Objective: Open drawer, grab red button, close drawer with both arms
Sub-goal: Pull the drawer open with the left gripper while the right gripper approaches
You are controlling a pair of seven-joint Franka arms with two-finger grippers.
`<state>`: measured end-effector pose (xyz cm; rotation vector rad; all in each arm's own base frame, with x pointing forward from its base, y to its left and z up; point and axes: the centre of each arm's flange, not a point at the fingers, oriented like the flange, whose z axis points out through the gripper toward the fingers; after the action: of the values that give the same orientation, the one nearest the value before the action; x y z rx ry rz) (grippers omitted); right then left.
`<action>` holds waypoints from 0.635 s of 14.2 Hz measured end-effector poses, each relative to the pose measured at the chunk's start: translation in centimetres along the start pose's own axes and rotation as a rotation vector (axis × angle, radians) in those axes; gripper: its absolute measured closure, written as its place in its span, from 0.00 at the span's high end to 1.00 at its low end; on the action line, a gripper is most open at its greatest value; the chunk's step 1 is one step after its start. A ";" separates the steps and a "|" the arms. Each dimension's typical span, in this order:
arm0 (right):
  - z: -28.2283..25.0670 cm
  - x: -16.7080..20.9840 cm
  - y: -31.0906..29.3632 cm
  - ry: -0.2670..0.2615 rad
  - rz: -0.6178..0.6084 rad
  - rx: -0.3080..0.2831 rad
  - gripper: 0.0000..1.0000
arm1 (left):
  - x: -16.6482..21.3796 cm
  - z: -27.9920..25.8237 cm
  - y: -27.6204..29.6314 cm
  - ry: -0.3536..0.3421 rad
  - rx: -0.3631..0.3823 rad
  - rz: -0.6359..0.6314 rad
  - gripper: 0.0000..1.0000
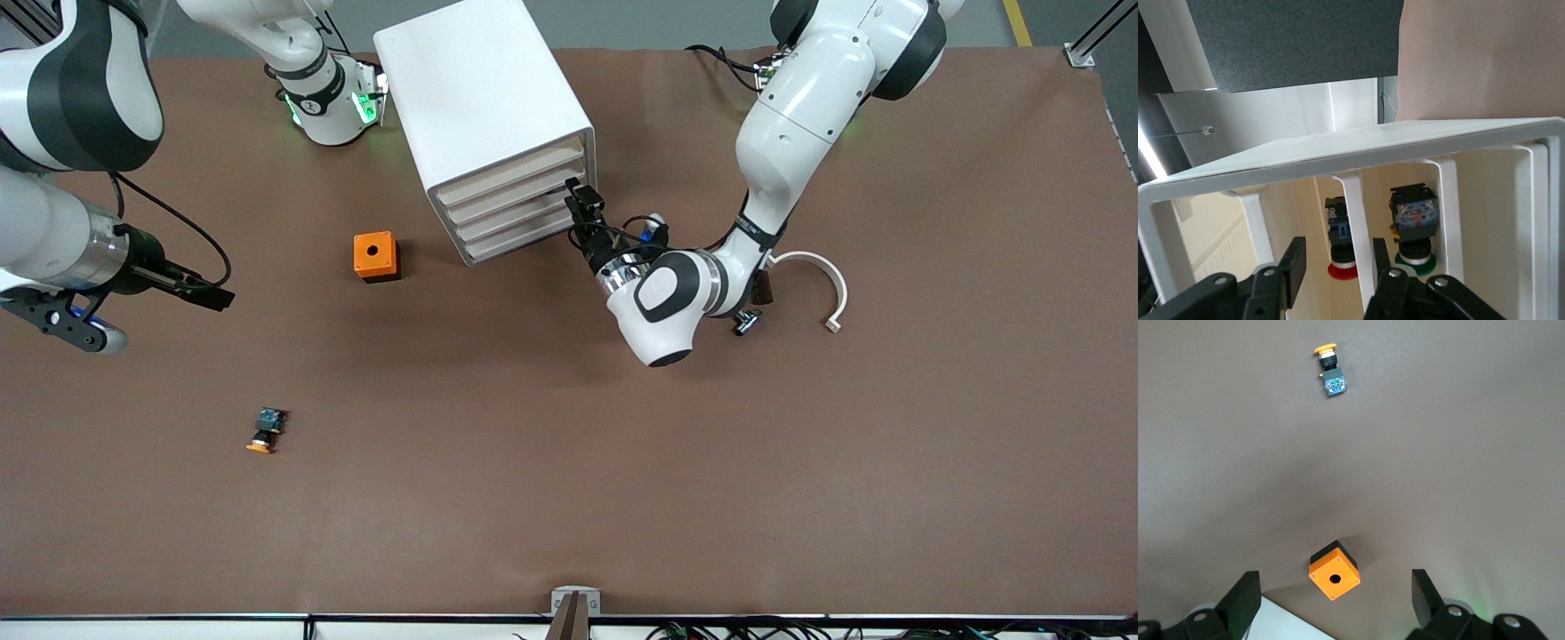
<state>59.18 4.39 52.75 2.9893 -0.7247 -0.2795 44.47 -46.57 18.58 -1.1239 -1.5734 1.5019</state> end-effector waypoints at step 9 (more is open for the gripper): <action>0.0 -2.5 -3.9 0.015 0.073 -0.005 1.00 | -0.6 3.9 1.0 0.061 0.019 -0.088 0.37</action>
<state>58.77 9.03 52.78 2.9485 -0.8285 -0.2548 41.24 -48.75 17.27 -1.0657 -1.5440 1.4098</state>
